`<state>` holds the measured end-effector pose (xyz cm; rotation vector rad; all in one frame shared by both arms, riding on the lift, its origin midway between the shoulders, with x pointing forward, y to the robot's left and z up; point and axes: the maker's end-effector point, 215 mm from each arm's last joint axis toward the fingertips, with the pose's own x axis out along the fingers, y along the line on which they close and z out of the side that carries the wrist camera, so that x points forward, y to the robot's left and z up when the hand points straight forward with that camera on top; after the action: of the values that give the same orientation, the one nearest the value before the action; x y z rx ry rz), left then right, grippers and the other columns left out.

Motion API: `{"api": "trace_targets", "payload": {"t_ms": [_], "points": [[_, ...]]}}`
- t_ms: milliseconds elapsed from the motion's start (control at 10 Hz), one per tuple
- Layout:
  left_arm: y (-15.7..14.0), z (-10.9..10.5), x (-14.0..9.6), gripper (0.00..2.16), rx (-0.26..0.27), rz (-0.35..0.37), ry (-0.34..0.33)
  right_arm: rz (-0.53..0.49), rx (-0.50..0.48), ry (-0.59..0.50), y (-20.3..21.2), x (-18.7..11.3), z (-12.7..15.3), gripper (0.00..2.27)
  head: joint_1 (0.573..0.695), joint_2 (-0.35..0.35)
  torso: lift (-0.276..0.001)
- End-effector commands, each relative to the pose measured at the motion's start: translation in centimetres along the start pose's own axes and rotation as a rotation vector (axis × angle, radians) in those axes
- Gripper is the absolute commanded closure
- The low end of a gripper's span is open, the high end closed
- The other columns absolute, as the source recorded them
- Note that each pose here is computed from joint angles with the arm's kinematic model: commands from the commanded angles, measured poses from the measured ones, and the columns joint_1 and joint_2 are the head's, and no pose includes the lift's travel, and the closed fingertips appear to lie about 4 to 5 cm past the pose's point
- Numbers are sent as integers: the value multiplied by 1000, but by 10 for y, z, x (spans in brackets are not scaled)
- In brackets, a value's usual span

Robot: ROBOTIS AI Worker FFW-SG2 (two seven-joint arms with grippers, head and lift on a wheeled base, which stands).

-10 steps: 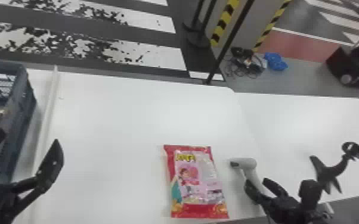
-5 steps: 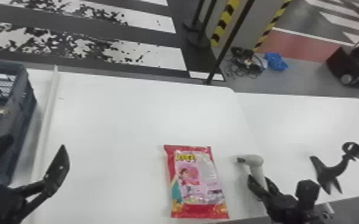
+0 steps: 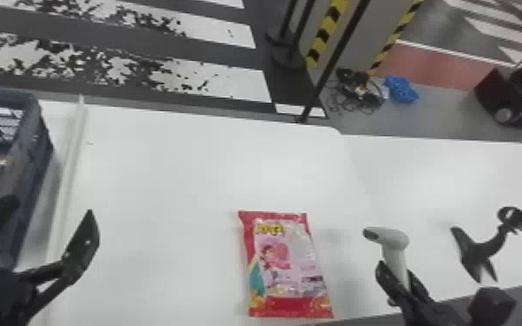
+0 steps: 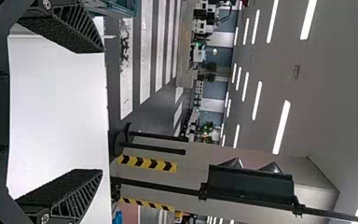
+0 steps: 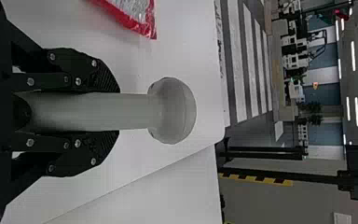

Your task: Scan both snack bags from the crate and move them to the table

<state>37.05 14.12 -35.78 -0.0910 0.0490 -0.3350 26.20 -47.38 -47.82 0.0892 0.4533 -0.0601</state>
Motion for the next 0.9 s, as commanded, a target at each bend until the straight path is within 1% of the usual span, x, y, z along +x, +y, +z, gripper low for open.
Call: {"api": "trace_targets", "payload": {"t_ms": [0,200,300,400,500,600,800], "points": [[1,-2,1,76,-4,4,0,57,-22,5,47,-16,8,2243,695,-350,-87],[3,4,-5,76,-7,17,-31,141,6,69,101,-24,-9,2240,695,-350,-87],[6,3,-6,76,-9,24,-34,173,13,87,118,-29,-15,2243,695,-350,-87],[9,8,-7,76,-10,30,-50,197,34,128,133,-33,-29,2243,695,-350,-87],[14,9,-8,76,-9,40,-55,220,43,146,146,-39,-36,2243,695,-350,-87],[18,7,-9,76,-11,47,-56,242,44,151,158,-45,-37,2243,695,-345,-87],[20,14,-11,76,-22,54,-90,279,21,165,181,-50,-38,2243,695,-298,-87]]}}
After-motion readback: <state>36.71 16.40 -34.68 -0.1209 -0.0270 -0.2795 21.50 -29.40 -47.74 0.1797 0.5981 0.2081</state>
